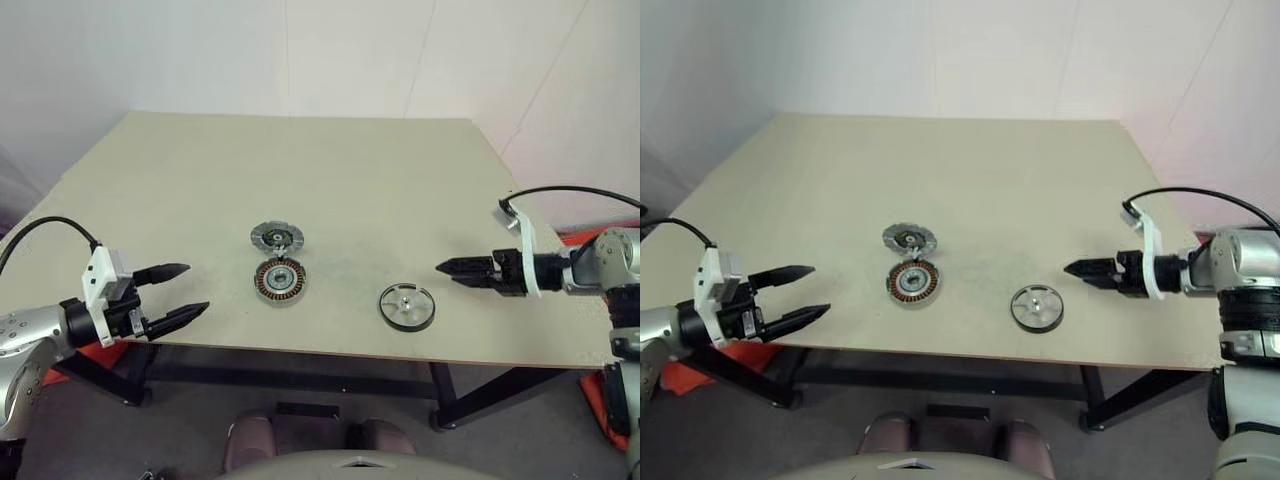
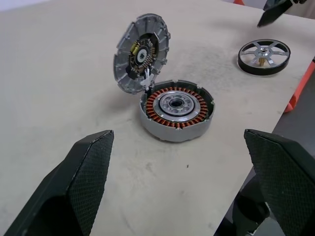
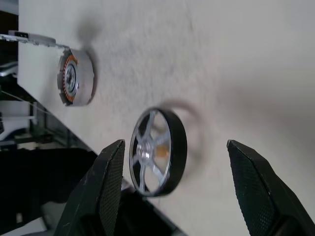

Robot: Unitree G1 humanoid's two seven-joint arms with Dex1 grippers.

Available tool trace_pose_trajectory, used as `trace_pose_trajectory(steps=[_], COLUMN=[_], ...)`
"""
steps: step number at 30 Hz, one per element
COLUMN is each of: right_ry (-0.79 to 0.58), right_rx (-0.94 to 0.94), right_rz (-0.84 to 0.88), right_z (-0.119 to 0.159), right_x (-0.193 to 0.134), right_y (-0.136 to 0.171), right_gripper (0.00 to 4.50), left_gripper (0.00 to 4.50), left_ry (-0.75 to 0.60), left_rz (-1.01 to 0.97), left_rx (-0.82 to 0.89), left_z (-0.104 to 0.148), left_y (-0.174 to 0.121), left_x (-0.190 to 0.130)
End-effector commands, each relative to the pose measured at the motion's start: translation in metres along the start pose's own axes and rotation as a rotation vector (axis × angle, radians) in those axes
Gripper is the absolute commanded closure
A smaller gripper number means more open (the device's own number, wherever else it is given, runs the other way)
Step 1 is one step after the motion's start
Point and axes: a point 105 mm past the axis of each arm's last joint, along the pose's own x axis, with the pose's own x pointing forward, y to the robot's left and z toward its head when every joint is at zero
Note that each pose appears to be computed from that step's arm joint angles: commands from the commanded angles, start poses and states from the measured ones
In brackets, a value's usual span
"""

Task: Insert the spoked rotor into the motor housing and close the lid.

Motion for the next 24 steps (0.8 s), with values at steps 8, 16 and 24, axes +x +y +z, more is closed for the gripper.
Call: trace_pose_trajectory(steps=[8, 16, 24], right_ry=[0.047, 0.054, 0.0], right_rx=[0.128, 0.201, 0.256], right_rz=[0.14, 0.231, 0.25], right_z=[-0.024, -0.033, -0.023], right_x=[0.002, 0.021, 0.03], right_y=[0.002, 0.007, 0.008], right_gripper=[0.79, 0.79, 1.98], left_gripper=[0.0, 0.0, 0.0], left_ry=[-0.045, -0.047, -0.053], left_rz=[-0.01, -0.016, -0.01], left_rx=[0.062, 0.061, 0.069], left_z=[0.014, 0.014, 0.015], left_y=[-0.001, -0.003, -0.002], left_x=[0.0, 0.0, 0.002])
